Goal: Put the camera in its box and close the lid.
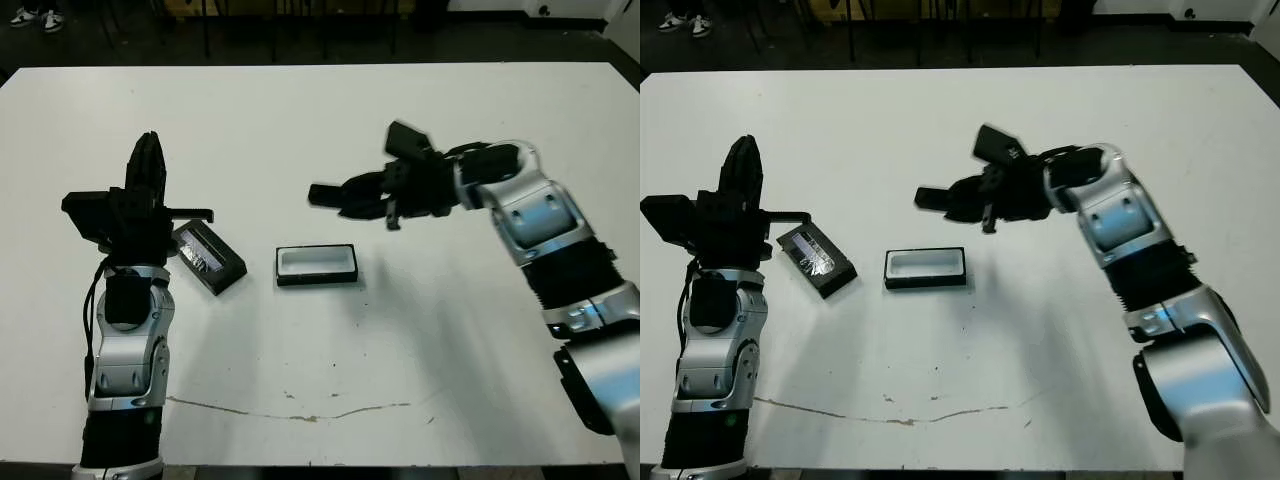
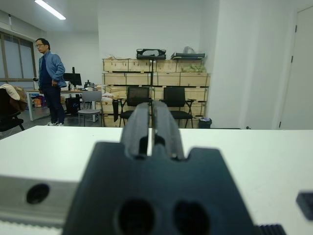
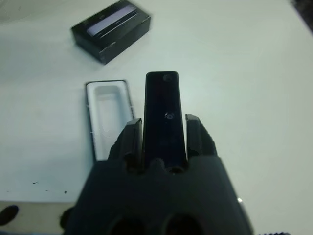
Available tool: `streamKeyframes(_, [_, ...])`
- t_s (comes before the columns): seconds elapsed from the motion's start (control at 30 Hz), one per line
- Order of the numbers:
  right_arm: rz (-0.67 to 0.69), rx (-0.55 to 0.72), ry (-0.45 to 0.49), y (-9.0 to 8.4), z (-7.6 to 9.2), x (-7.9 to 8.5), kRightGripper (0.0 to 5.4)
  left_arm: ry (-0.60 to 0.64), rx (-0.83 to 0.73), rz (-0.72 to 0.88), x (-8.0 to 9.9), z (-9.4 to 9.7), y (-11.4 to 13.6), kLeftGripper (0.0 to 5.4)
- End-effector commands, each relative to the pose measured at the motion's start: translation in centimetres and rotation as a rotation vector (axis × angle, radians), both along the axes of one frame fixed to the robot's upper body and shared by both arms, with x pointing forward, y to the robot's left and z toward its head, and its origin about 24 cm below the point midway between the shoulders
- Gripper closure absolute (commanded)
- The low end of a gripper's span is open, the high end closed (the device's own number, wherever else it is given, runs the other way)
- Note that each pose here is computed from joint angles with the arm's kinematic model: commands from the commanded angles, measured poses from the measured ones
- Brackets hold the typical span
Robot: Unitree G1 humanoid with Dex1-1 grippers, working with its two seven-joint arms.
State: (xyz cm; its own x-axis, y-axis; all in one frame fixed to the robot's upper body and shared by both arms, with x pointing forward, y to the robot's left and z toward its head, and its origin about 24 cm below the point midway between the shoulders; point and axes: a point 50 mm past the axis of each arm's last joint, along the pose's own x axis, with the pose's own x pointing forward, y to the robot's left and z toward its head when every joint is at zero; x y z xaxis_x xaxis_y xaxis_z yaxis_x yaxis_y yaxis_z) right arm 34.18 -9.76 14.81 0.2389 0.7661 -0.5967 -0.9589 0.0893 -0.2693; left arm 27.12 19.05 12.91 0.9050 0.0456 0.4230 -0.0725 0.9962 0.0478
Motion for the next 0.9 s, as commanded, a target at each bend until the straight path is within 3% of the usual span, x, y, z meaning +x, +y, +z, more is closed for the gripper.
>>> streamKeyframes(0.03, [0.047, -0.028, 0.032, 1.1, -0.3, -0.2, 4.49, 0.034, 0.004, 0.015, -0.1, -0.7, 0.4, 5.4])
streamKeyframes(0.33, [0.113, -0.054, 0.074, 1.6, -1.3, -0.7, 4.49, 0.036, -0.004, 0.011, -0.1, -0.7, 0.3, 5.4])
streamKeyframes(0.9, [0.112, -0.094, 0.164, 1.4, -2.0, -0.7, 4.49, 0.037, -0.006, -0.002, 0.0, -0.7, 0.0, 5.4])
